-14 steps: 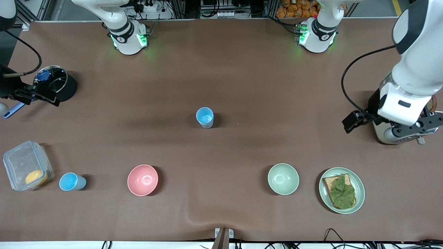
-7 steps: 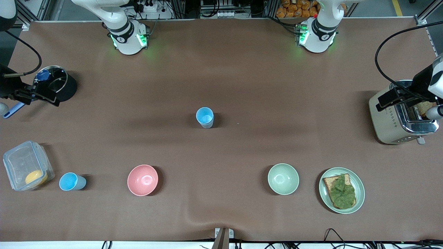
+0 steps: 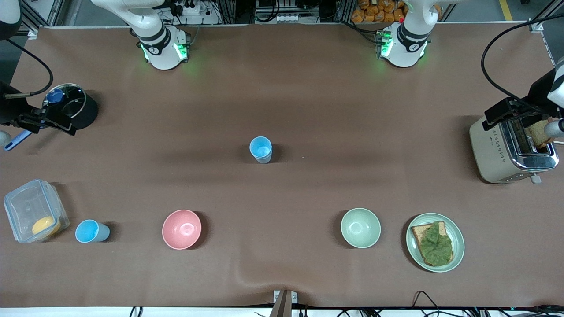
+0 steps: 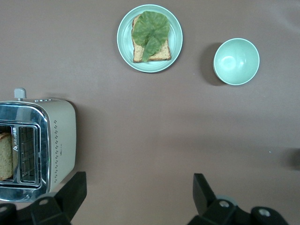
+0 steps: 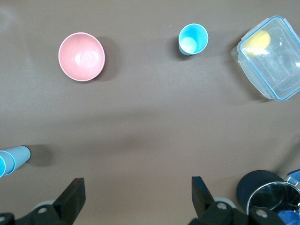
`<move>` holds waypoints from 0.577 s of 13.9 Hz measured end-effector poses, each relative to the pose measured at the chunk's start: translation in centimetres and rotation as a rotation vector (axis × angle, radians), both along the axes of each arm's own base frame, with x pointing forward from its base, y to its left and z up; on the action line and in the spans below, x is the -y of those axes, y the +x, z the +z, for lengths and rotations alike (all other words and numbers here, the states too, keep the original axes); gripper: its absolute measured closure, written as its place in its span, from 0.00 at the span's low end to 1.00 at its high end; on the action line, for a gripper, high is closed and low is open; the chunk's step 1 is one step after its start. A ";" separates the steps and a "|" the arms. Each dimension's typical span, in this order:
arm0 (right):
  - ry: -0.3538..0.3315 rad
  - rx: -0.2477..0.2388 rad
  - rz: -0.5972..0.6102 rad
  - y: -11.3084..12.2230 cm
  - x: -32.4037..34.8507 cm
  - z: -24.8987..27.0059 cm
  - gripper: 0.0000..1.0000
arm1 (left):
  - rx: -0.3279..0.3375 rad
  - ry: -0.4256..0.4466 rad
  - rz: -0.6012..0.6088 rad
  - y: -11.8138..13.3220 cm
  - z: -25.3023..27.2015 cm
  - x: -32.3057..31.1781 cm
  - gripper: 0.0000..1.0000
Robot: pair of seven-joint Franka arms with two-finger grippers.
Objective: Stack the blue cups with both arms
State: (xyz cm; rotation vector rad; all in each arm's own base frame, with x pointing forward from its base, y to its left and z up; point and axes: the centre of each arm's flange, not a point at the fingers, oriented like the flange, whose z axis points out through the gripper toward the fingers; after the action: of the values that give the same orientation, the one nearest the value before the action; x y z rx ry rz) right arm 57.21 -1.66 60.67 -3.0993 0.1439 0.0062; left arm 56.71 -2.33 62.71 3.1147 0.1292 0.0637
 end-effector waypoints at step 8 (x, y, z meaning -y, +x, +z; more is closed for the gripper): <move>0.000 0.000 0.000 0.0 0.0 0.0 0.00 | 0.005 0.002 -0.007 -1.0 1.2 0.3 0.00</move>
State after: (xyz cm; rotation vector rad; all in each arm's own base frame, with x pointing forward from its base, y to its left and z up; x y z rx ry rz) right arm 57.21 -1.66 60.67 -3.0993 0.1440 0.0064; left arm 55.69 -2.66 63.94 3.1167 0.1186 0.0708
